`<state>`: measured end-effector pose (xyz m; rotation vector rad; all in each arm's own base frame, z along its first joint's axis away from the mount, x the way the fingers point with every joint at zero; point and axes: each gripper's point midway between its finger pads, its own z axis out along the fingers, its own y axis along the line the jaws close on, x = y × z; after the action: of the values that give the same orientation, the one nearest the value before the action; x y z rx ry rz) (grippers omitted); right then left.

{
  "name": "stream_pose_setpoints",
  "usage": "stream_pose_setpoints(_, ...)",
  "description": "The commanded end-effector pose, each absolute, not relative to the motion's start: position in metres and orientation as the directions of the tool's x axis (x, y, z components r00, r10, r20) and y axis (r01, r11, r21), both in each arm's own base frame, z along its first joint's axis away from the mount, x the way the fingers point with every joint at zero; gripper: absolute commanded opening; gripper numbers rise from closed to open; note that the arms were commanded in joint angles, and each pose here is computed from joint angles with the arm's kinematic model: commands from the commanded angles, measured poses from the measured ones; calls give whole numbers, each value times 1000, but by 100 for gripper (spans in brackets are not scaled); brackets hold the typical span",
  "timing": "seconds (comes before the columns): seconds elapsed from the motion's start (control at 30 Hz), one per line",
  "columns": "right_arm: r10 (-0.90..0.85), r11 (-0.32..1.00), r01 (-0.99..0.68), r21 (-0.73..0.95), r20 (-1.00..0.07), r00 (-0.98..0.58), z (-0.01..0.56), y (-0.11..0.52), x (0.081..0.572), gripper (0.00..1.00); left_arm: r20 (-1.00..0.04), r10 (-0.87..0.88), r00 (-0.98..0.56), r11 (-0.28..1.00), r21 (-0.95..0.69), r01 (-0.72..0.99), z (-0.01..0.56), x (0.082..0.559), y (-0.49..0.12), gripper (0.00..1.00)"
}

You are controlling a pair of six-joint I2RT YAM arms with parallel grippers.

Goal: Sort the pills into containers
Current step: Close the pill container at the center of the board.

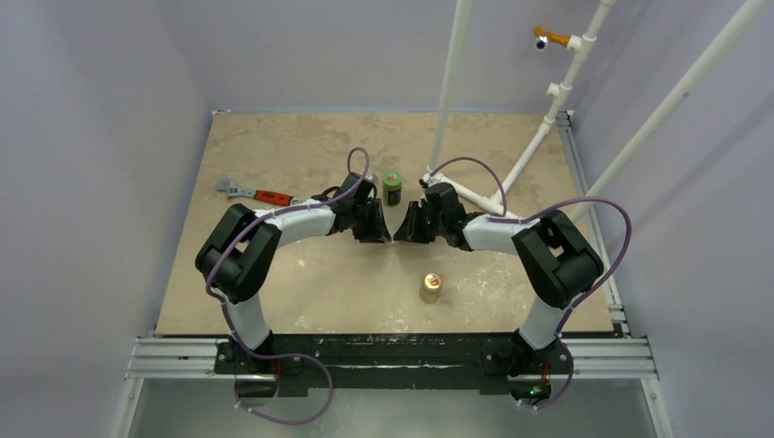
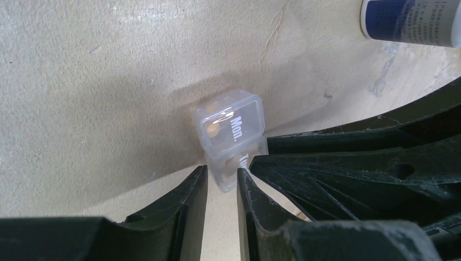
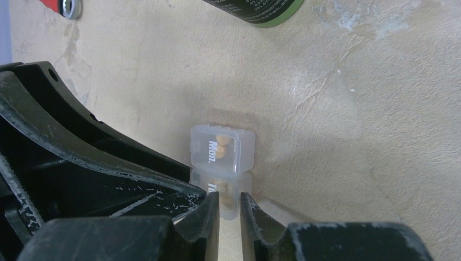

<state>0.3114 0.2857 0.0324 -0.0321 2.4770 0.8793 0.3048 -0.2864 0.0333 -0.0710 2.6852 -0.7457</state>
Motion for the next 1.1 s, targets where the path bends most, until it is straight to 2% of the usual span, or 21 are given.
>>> stream_pose_setpoints(0.0,107,869,-114,482,-407,-907,-7,262,299,15,-335,-153,-930,869,-493,35,26,314,-285,23)
stream_pose_setpoints(0.1,103,868,-114,483,-402,-910,-9,262,298,15,-326,-157,-932,873,-488,23,19,315,-285,16)
stream_pose_setpoints(0.23,102,869,-113,482,-398,-912,-11,262,298,15,-312,-162,-936,878,-478,7,13,312,-283,0)
stream_pose_setpoints(0.5,100,867,-114,485,-393,-914,-12,263,298,15,-305,-162,-938,878,-479,4,9,305,-283,0)
stream_pose_setpoints(0.73,105,861,-124,493,-412,-905,2,267,304,18,-341,-150,-928,858,-511,50,36,311,-290,0)
stream_pose_setpoints(0.83,115,856,-134,500,-436,-892,17,270,312,25,-374,-147,-915,844,-530,81,58,317,-293,4)
stream_pose_setpoints(1.07,150,824,-170,540,-499,-854,69,279,333,51,-452,-147,-880,817,-557,150,110,325,-294,20)
